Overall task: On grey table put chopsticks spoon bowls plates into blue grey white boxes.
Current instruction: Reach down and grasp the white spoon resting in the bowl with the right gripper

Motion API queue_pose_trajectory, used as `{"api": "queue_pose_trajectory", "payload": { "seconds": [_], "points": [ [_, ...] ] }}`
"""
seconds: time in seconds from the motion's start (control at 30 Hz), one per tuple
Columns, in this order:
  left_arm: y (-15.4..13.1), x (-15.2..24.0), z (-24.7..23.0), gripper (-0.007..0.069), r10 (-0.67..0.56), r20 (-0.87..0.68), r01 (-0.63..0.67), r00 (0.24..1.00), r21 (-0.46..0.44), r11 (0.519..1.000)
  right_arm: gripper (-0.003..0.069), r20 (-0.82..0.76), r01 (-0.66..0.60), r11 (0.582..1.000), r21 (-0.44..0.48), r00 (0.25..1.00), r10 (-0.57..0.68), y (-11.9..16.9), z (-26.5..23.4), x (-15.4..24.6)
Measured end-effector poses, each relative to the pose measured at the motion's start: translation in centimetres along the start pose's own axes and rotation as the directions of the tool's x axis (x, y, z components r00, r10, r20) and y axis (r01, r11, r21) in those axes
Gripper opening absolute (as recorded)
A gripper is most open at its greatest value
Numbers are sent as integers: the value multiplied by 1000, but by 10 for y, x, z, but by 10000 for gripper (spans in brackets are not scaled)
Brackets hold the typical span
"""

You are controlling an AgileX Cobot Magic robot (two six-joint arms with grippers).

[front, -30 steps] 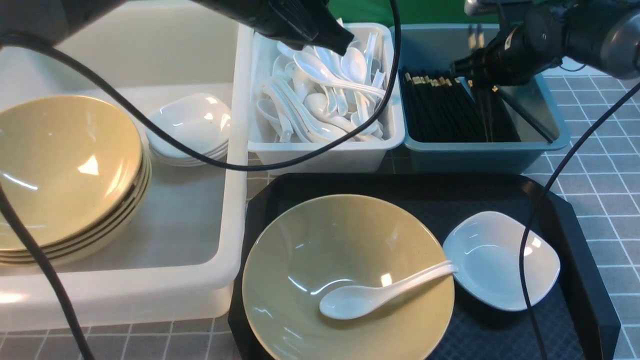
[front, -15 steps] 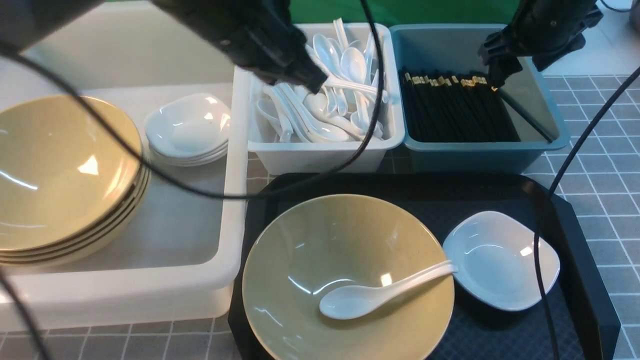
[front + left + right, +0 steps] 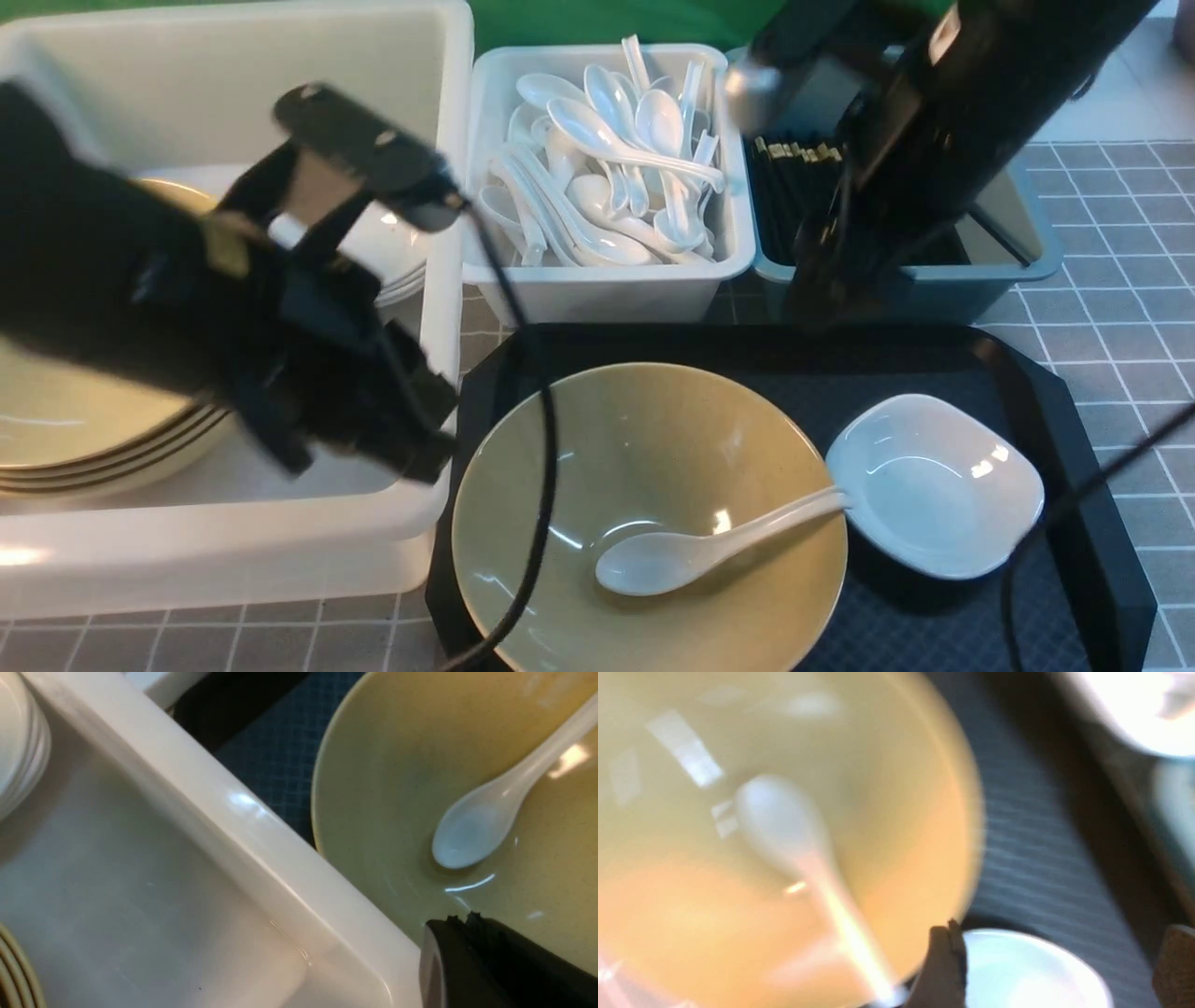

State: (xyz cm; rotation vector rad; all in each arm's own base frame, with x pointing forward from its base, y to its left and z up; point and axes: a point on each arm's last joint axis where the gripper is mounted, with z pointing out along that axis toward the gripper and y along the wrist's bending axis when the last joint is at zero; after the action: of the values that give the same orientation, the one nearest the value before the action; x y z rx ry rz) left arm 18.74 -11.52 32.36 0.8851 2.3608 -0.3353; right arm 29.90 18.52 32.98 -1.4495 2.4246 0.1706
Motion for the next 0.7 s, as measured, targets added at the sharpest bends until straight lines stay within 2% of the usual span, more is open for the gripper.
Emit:
{"api": "queue_pose_trajectory", "payload": {
  "seconds": [0.13, 0.2, 0.33, 0.53, 0.7],
  "points": [
    [-5, 17, -8, -8, -9, 27, 8, 1000, 4, 1000, 579, -43, 177, 982, -66, 983, -180, 29, 20, -5],
    [-7, 23, -9, -8, -13, 28, 13, 1000, 9, 1000, 579, -53, 224, 971, -84, 972, -228, 36, 26, -6],
    [-13, 41, -10, -8, -43, 47, 41, 998, 32, 999, 579, -83, 357, 922, -153, 925, -372, 53, 55, -15],
    [-16, 48, -5, -8, -82, 76, 77, 994, 65, 995, 579, -122, 411, 888, -205, 890, -440, 51, 97, -18],
    [-18, 54, 1, -8, -42, 71, 36, 997, 87, 996, 579, -188, 396, 876, -274, 871, -453, 50, 133, -14]
  ]
}}
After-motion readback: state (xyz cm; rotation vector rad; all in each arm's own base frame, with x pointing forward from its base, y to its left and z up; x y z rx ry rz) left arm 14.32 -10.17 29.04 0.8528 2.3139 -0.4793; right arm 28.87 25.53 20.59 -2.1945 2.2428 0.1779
